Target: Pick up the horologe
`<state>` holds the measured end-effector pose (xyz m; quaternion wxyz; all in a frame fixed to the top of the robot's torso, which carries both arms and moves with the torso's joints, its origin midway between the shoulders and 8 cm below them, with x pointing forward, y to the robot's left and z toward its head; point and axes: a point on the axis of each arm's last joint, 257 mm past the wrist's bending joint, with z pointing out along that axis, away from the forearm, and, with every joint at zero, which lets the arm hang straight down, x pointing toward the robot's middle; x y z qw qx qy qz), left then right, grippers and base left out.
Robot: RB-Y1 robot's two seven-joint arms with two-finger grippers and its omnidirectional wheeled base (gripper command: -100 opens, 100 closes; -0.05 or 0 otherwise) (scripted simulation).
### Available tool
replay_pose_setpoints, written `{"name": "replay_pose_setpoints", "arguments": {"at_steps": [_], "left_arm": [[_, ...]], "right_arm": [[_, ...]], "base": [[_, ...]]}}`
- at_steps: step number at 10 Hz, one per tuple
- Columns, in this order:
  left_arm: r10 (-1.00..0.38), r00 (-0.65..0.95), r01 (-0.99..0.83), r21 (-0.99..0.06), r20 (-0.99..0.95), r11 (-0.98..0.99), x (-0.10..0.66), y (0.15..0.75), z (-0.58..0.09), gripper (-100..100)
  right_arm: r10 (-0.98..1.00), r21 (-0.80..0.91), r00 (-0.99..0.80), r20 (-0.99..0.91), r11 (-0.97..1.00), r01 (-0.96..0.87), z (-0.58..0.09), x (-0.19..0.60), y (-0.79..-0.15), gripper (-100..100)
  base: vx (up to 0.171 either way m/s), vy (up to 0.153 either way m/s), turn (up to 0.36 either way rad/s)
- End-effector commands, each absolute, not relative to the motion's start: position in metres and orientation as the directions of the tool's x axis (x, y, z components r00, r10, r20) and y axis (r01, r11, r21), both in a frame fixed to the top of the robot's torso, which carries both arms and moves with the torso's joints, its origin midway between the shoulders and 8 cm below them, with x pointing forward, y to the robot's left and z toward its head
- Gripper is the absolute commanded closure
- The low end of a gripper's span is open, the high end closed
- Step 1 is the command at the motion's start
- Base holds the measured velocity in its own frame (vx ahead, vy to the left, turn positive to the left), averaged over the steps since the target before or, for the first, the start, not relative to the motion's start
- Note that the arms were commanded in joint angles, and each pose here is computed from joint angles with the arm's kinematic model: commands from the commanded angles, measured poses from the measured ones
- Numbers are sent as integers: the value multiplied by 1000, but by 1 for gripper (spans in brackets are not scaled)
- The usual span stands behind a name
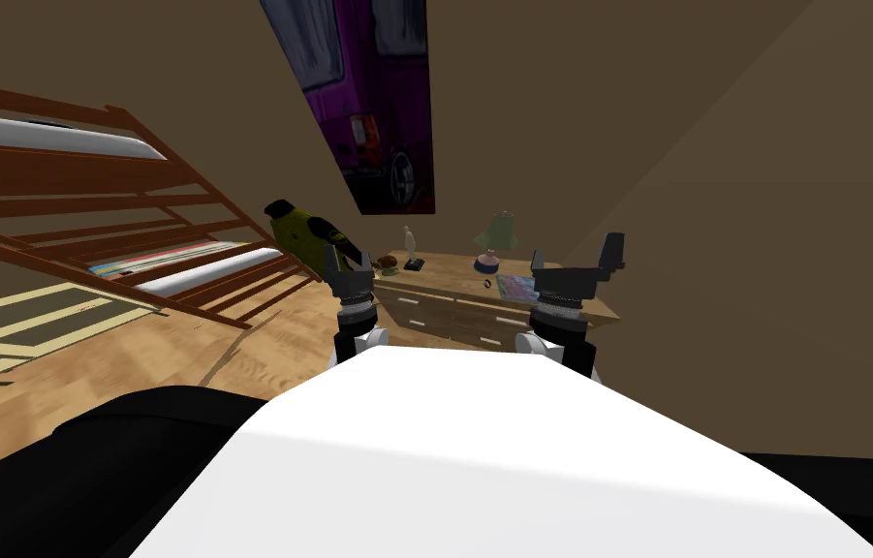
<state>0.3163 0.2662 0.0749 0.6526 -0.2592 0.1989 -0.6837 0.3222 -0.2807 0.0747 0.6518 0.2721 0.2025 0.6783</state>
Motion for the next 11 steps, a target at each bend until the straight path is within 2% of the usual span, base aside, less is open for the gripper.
{"name": "replay_pose_setpoints", "arguments": {"at_steps": [1, 11], "left_arm": [[-995, -14, 789, -610, 95, -69, 316, 266, 75, 0], [-995, -14, 789, -610, 95, -69, 316, 266, 75, 0]], "right_arm": [[994, 659, -30, 107, -93, -746, 65, 329, -284, -100], [958, 800, -122, 259, -283, -528, -2, 365, -333, -100]], "base": [[-36, 7, 18], [-72, 30, 25]]}}
